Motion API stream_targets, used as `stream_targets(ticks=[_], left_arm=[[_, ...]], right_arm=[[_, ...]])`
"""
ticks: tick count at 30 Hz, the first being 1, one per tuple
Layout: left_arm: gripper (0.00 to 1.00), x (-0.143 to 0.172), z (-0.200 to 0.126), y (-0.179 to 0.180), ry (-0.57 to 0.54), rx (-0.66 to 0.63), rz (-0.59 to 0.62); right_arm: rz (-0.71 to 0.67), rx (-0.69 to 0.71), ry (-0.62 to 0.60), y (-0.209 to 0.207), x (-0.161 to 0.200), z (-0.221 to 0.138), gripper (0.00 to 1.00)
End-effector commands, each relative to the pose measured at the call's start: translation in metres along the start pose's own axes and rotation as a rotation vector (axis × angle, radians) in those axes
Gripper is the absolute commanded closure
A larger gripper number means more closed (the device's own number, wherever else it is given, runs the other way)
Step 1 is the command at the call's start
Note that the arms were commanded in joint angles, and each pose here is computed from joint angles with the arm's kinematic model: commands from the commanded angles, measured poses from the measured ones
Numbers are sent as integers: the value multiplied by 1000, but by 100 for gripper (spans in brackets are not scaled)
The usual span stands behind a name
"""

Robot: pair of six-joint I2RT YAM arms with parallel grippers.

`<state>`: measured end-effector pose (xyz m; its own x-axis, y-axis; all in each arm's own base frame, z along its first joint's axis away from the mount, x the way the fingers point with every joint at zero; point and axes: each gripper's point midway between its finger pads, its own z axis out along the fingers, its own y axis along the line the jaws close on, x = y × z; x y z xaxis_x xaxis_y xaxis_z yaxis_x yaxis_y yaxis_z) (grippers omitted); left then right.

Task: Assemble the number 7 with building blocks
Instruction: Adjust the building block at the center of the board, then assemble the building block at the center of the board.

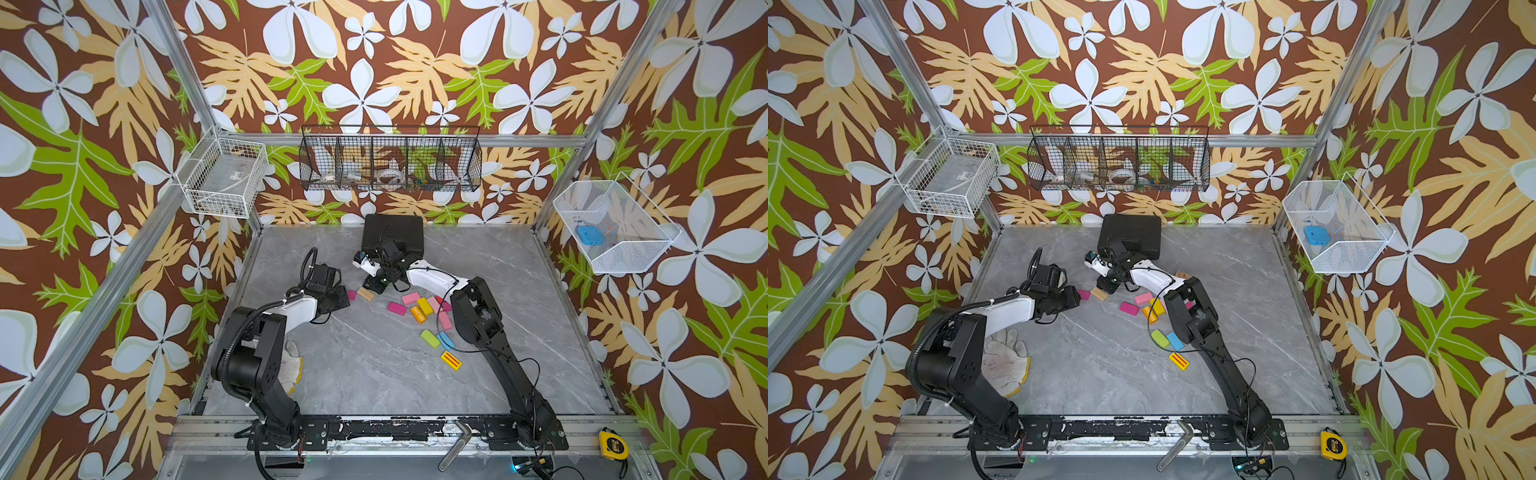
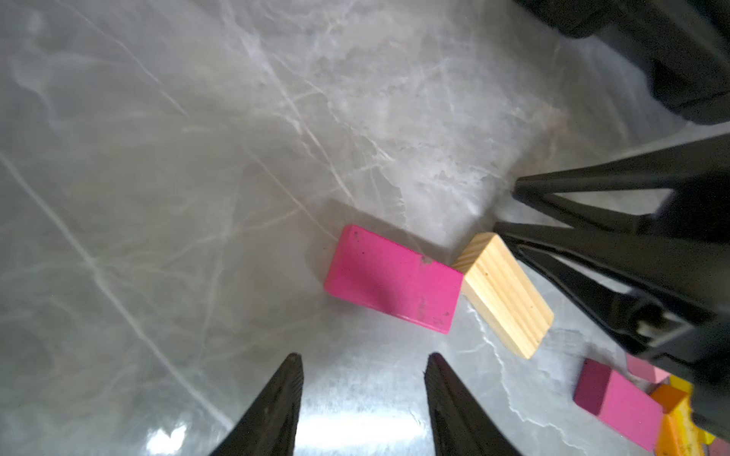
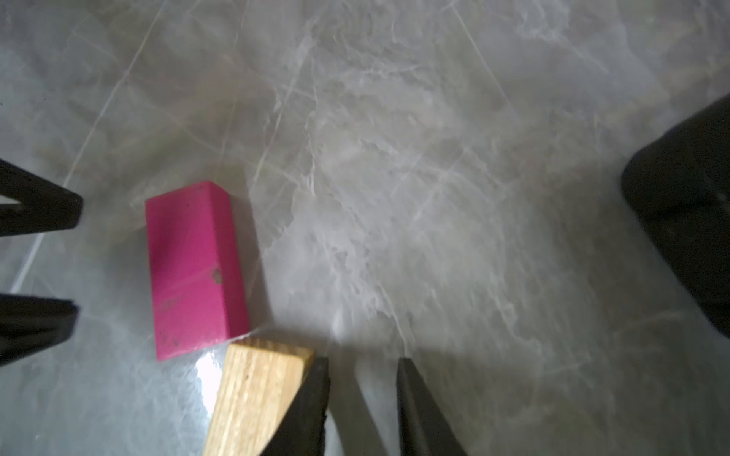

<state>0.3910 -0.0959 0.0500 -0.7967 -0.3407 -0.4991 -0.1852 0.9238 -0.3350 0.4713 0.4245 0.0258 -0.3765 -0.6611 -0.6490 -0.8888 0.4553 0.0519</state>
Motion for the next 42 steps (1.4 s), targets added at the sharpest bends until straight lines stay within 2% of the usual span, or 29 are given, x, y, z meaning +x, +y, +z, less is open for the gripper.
stream_targets(ticks=[1,16,25,32,38,42], left_arm=[[46,-3,-8,6,-23,-38,1],[46,-11,-14,10,-56,-51,-8],[46,-15,-9,13,-59,-43,-19],[46,-30,-1,13,-87,-37,-36],[46,-40,3,12,-105,-31,-50],[46,-39,5,12,-102,-29,-50]], right_arm=[[-6,-36,58,6,14,5,70],[-116,-126,42,34,8,2,71],[-54,-13,19,10,-5,-17,67],[-20,-8,-7,21,3,-53,60],[-11,11,1,45,18,-66,46],[106,56,14,44,26,-64,43]])
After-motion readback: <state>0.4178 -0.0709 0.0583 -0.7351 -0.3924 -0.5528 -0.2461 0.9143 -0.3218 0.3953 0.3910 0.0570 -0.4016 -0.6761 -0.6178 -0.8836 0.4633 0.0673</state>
